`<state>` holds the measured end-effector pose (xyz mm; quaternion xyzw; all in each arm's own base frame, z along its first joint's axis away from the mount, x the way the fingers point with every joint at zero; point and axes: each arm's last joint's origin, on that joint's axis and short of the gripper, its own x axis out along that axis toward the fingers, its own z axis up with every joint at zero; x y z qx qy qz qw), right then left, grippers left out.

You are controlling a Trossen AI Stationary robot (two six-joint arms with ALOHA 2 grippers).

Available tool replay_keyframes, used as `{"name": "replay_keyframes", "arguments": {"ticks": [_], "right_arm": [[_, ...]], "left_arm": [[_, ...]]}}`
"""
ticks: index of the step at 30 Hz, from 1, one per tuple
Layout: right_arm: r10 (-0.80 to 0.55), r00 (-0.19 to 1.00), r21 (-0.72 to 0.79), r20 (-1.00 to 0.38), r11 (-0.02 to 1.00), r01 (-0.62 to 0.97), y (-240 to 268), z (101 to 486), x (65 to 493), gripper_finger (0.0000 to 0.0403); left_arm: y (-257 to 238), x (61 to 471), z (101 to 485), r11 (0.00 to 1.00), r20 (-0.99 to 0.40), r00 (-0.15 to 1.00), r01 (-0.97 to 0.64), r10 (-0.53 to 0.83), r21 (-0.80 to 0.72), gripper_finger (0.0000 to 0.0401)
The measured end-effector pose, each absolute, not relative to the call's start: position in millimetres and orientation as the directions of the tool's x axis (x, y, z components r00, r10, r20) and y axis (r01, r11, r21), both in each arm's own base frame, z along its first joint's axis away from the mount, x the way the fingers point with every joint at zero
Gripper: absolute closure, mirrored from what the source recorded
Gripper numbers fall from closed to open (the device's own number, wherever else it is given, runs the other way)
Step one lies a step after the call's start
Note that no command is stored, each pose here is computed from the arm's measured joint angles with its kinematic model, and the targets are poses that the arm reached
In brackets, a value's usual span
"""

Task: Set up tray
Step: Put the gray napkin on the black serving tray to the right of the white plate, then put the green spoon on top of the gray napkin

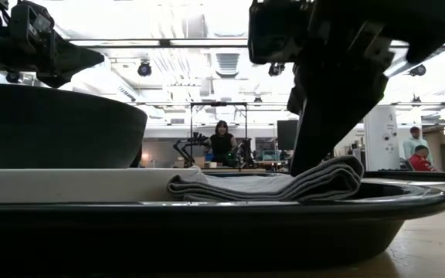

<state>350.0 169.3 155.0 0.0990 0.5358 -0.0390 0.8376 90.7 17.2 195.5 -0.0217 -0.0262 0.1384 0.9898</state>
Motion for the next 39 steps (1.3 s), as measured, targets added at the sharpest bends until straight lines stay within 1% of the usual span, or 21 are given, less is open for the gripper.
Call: {"name": "replay_keyframes", "arguments": {"ticks": [10, 17, 22, 24, 28, 32, 34, 39], "right_arm": [[0.108, 0.394, 0.186, -0.913, 0.969, 0.165, 174.2, 148.3, 350.7, 0.0394], [0.175, 0.438, 0.26, -0.881, 0.956, 0.14, 179.9, 144.2, 358.9, 0.0394], [0.162, 0.444, 0.254, -0.881, 0.954, 0.156, 179.7, 142.6, 360.1, 0.0394], [0.158, 0.459, 0.261, -0.874, 0.95, 0.169, 178.3, 148.0, 360.1, 0.0394], [0.097, 0.547, 0.245, -0.832, 0.947, 0.205, 173.3, 174.1, 358.2, 0.0394], [-0.071, 0.621, 0.213, -0.781, 0.904, 0.372, 164.2, 198.2, 351.4, 0.0386], [-0.113, 0.632, 0.21, -0.767, 0.886, 0.413, 159.6, 210.2, 346.0, 0.0372], [-0.115, 0.624, 0.211, -0.773, 0.881, 0.423, 149.5, 238.7, 328.7, 0.0313]], "left_arm": [[17.1, 90.7, 195.5, 0.961, 0.046, 0.961, -0.272, 0.274, -0.05, 0.0401], [17.1, 90.7, 195.5, 0.961, 0.046, 0.961, -0.272, 0.274, -0.05, 0.0401], [17.1, 90.7, 195.5, 0.961, 0.046, 0.96, -0.272, 0.274, -0.05, 0.0401], [17.2, 90.7, 195.5, 0.961, 0.046, 0.96, -0.272, 0.275, -0.05, 0.0401], [17.2, 90.7, 195.5, 0.961, 0.046, 0.96, -0.273, 0.275, -0.05, 0.0401], [17.2, 90.7, 195.5, 0.961, 0.046, 0.96, -0.273, 0.275, -0.05, 0.0401], [17.2, 90.7, 195.5, 0.961, 0.046, 0.96, -0.273, 0.275, -0.05, 0.0401], [17.2, 90.7, 195.5, 0.961, 0.046, 0.96, -0.273, 0.275, -0.049, 0.0401]]}}
